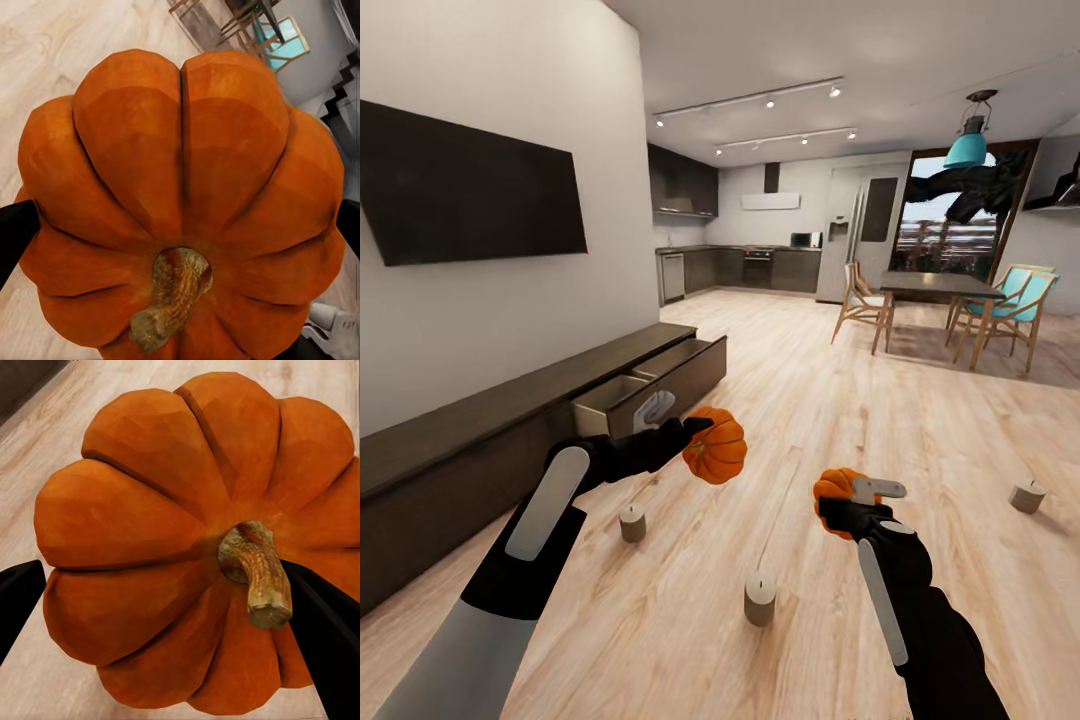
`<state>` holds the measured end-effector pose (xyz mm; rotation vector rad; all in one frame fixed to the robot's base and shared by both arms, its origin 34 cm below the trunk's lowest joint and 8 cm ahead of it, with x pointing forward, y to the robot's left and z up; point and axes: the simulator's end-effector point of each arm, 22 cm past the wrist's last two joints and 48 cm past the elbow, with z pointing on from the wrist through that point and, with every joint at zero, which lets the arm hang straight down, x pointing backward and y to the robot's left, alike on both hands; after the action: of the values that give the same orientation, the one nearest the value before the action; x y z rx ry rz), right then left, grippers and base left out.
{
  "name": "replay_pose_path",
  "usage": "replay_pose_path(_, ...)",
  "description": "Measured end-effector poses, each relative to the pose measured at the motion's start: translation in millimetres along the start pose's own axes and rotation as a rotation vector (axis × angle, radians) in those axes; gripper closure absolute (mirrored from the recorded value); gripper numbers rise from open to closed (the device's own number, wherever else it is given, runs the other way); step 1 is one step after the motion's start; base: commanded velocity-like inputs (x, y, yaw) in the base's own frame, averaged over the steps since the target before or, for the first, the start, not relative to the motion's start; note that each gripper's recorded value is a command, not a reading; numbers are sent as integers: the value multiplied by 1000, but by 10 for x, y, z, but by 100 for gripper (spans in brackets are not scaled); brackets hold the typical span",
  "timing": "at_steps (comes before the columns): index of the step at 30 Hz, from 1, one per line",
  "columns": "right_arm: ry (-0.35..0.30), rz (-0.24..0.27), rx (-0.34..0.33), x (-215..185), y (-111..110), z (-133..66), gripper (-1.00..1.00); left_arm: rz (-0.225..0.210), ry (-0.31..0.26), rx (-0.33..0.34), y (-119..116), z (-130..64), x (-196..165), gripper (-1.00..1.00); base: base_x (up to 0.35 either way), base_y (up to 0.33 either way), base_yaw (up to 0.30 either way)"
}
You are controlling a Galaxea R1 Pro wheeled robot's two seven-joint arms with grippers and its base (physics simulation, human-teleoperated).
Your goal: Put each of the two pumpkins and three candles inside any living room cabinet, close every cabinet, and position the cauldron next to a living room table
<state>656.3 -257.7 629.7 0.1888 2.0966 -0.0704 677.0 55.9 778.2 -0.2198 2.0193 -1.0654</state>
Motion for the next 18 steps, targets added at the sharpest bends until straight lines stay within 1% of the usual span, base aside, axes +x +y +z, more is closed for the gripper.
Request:
replay_pose_path(2,0,0,0,-43,1,-13,100,0,0,0,-31,-5,-32,100,0,0,-286)
replay_pose_path(4,1,1,0,-41,0,-13,100,-2,5,-5,-6,6,-19,100,0,0,-290)
replay_pose_path(6,4,1,-1,-28,3,-7,100,-12,21,-31,115,51,28,100,0,0,-292)
replay_pose_path(9,18,0,-2,29,5,16,100,-24,31,-49,202,84,64,100,0,0,-293)
replay_pose_path(11,28,-1,-2,68,8,31,100,-42,42,-83,356,142,120,100,0,0,-280)
replay_pose_path(13,30,-3,2,78,-3,35,100,-79,27,-109,474,213,137,100,25,-26,-138)
replay_pose_path(14,31,0,3,81,-9,37,100,-86,7,-136,550,259,138,100,61,-62,-60)
replay_pose_path(16,32,2,6,82,-25,39,100,-65,-20,-175,626,299,121,100,75,-77,-31)
replay_pose_path(18,32,4,7,83,-30,39,100,-23,-46,-214,677,323,97,100,42,-43,-10)
